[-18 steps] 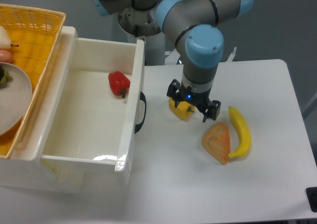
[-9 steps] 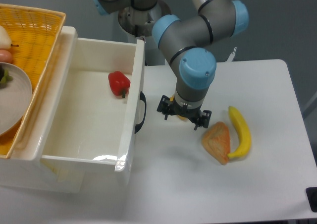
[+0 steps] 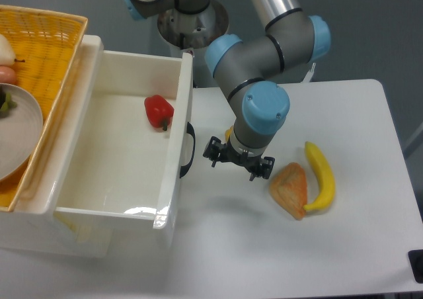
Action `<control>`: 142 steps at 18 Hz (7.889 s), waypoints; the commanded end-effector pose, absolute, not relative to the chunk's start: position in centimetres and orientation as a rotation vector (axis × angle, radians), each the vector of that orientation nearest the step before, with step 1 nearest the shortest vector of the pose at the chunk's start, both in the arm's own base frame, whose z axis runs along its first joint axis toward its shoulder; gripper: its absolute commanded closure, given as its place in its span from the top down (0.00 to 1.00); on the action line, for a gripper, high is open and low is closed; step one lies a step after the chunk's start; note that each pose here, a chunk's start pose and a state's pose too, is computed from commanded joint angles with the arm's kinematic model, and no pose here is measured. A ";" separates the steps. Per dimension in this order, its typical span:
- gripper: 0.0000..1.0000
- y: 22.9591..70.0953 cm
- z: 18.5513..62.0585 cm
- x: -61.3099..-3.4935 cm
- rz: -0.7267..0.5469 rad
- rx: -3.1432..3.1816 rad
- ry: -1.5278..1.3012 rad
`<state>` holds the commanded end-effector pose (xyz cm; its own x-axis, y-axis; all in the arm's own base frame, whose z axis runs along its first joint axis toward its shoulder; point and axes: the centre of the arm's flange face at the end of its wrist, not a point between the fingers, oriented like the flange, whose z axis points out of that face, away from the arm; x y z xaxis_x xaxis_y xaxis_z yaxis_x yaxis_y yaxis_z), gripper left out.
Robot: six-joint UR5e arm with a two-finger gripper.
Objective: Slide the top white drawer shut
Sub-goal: 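Lower the gripper and move it toward the open drawer's front panel, then press the gripper against the drawer front beside the black handle, then push the drawer front toward the cabinet, sliding the drawer inward, then keep pushing the drawer front until flush with the cabinet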
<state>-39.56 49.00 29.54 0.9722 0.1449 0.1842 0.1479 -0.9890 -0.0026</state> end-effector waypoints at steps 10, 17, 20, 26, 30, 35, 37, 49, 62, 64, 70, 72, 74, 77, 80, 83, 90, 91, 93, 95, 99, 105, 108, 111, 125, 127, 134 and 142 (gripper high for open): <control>1.00 49.6 29.4 -38.6 -0.310 -3.100 -0.218; 1.00 49.9 29.5 -38.2 -0.310 -3.102 -0.206; 1.00 49.9 29.5 -38.2 -0.310 -3.102 -0.208; 1.00 50.2 30.2 -37.4 -0.326 -3.091 -0.224; 1.00 50.3 30.1 -37.2 -0.333 -3.095 -0.225; 1.00 50.6 30.6 -36.5 -0.330 -3.096 -0.215; 1.00 50.9 30.6 -36.0 -0.332 -3.098 -0.206; 1.00 51.1 30.9 -34.9 -0.352 -3.109 -0.189; 1.00 52.2 31.5 -32.6 -0.371 -3.117 -0.132; 1.00 52.1 31.6 -32.6 -0.370 -3.116 -0.132; 1.00 52.1 31.7 -32.2 -0.382 -3.121 -0.124; 1.00 52.3 31.7 -31.9 -0.395 -3.114 -0.123; 1.00 52.4 31.8 -31.8 -0.401 -3.107 -0.121; 1.00 52.5 32.2 -31.3 -0.409 -3.101 -0.112; 1.00 52.6 32.1 -31.0 -0.413 -3.104 -0.106; 1.00 52.8 32.1 -30.7 -0.411 -3.104 -0.096; 1.00 53.7 32.1 -29.0 -0.408 -3.107 -0.048; 1.00 53.8 32.1 -28.9 -0.410 -3.109 -0.046; 1.00 54.2 32.1 -28.2 -0.409 -3.110 -0.024; 1.00 54.3 32.1 -27.9 -0.409 -3.111 -0.015; 1.00 54.8 32.4 -26.8 -0.404 -3.110 0.012; 1.00 55.1 32.4 -26.3 -0.402 -3.110 0.032; 1.00 55.4 32.7 -25.8 -0.399 -3.107 0.046; 1.00 55.5 32.6 -25.4 -0.401 -3.109 0.056; 1.00 56.1 33.0 -23.9 -0.392 -3.105 0.100; 1.00 56.1 33.1 -23.8 -0.390 -3.104 0.103; 1.00 56.5 33.2 -23.0 -0.385 -3.105 0.125; 1.00 56.8 33.2 -22.2 -0.382 -3.108 0.144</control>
